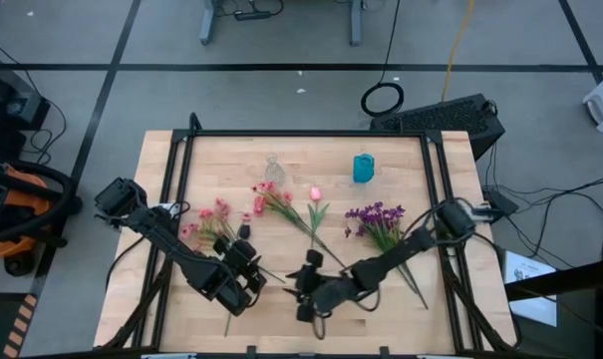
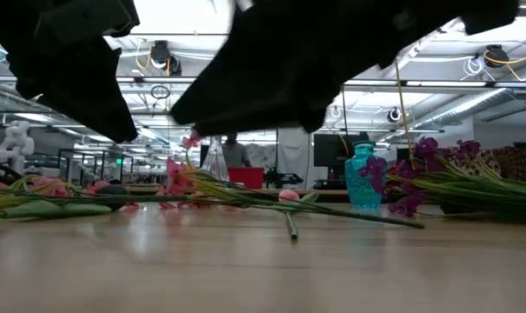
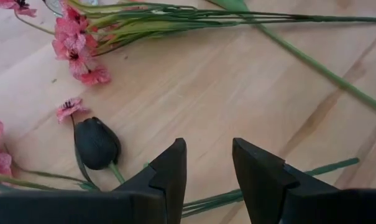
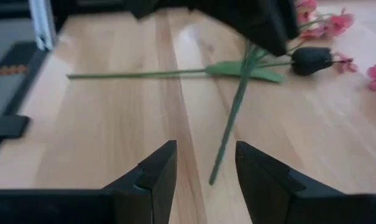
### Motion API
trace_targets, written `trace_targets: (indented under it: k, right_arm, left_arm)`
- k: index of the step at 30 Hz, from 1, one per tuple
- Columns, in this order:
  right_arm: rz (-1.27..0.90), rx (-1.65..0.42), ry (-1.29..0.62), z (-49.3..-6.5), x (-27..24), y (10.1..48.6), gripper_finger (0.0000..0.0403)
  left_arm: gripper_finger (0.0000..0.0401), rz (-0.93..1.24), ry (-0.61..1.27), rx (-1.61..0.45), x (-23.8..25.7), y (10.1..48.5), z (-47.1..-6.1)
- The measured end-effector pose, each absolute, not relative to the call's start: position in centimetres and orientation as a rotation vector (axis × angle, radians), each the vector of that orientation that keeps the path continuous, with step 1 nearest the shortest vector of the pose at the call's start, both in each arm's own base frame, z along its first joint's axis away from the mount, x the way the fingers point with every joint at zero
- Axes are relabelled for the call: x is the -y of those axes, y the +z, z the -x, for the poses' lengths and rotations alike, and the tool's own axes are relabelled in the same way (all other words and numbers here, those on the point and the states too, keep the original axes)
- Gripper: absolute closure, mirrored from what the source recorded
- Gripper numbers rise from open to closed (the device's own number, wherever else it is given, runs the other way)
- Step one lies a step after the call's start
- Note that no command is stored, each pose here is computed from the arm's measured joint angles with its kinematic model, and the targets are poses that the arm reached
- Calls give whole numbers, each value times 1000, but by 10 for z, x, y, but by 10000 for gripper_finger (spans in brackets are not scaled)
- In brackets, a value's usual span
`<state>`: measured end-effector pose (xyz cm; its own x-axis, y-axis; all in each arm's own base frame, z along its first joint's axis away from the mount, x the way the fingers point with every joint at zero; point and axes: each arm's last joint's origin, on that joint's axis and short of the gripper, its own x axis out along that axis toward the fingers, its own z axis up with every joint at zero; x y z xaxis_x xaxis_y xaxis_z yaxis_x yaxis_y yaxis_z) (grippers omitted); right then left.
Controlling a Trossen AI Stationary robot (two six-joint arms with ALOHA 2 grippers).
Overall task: Sort flowers into vase by color
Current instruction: Move the left pink flower to the center of the table
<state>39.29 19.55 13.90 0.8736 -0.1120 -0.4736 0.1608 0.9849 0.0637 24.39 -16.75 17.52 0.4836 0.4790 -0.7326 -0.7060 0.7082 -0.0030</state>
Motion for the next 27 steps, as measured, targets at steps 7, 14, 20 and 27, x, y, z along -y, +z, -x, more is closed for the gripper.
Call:
trace_targets:
  k: [7, 14, 20, 27]
  right_arm:
    - [-63, -550, -189, -425, -194, 113, 248]
    - [-98, -573, -222, -437, -182, 97, 248]
    - [-101, -570, -247, -438, -178, 96, 291]
    - [-171, -589, -248, -437, -178, 94, 391]
  left_arm:
    - [265, 306, 742, -778, 167, 175, -243]
    - [265, 297, 748, -784, 166, 175, -242]
    - [265, 294, 750, -777, 166, 175, -242]
    - [265, 298, 750, -762, 166, 175, -243]
